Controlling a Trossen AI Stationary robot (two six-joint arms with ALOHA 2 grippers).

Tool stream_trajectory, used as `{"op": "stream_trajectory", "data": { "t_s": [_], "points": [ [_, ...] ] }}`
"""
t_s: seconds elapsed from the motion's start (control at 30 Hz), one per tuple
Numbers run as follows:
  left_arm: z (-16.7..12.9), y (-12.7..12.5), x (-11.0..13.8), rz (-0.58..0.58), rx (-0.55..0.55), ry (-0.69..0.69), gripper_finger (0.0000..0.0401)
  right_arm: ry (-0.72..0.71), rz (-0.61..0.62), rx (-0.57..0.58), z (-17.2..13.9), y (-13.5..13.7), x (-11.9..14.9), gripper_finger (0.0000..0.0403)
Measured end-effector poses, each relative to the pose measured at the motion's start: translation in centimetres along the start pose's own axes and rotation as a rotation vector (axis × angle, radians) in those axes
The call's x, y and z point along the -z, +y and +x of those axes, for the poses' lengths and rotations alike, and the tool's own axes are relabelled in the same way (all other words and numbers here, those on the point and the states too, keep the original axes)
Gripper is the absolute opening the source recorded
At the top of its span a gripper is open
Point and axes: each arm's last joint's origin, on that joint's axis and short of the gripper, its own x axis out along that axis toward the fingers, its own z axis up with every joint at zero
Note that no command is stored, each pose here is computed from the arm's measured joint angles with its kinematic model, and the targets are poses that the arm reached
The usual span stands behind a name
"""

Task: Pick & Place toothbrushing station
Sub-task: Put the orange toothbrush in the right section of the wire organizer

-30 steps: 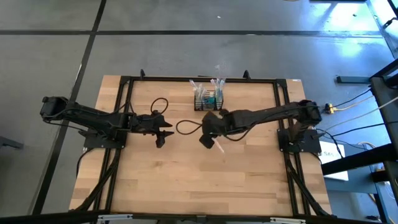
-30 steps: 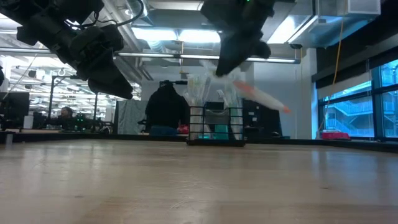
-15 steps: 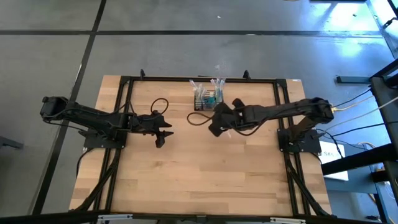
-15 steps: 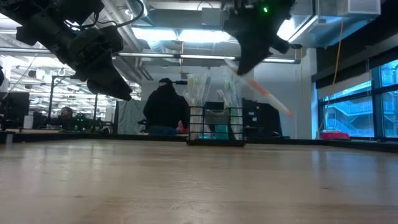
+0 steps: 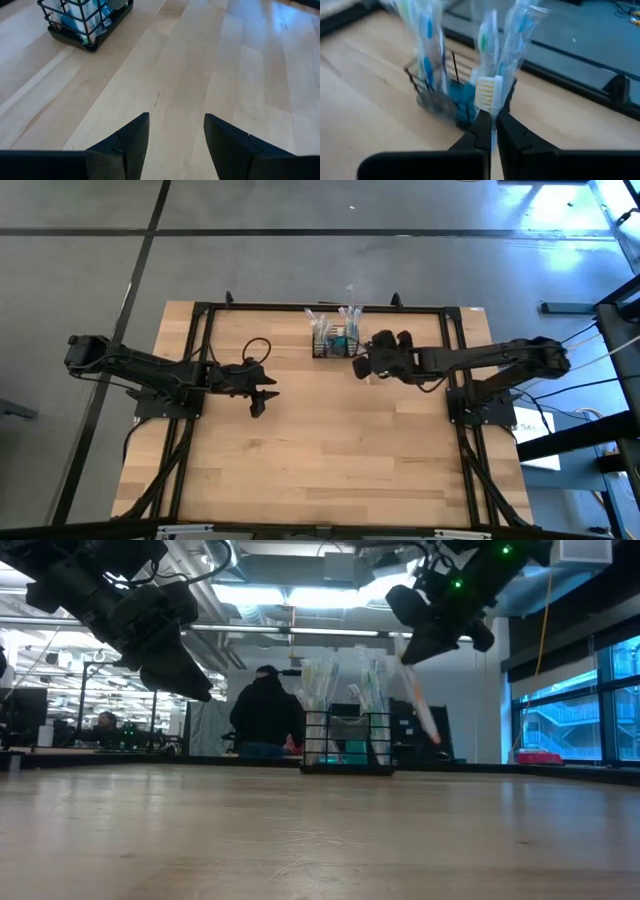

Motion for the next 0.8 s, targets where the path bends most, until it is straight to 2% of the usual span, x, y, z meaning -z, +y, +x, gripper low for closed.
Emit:
{"op": "stream_trajectory", "data": {
  "t_s": [0.17, 0.4, 0.8],
  "points": [
    [0.0, 0.0, 0.0, -0.001, 0.001, -0.005, 0.0184, -0.124, 0.072, -0.074, 0.3, -0.8, 0.4, 0.0012],
    [0.0, 0.0, 0.0, -0.001, -0.006, -0.007, 0.0184, -0.3, 0.084, -0.117, 1.0, -1.2, -0.1, 0.0012],
    [0.0, 0.0, -0.1, -0.001, -0.006, -0.007, 0.0184, -0.555, 0.005, -0.083, 1.0, -2.1, -3.4, 0.0012]
  ]
}}
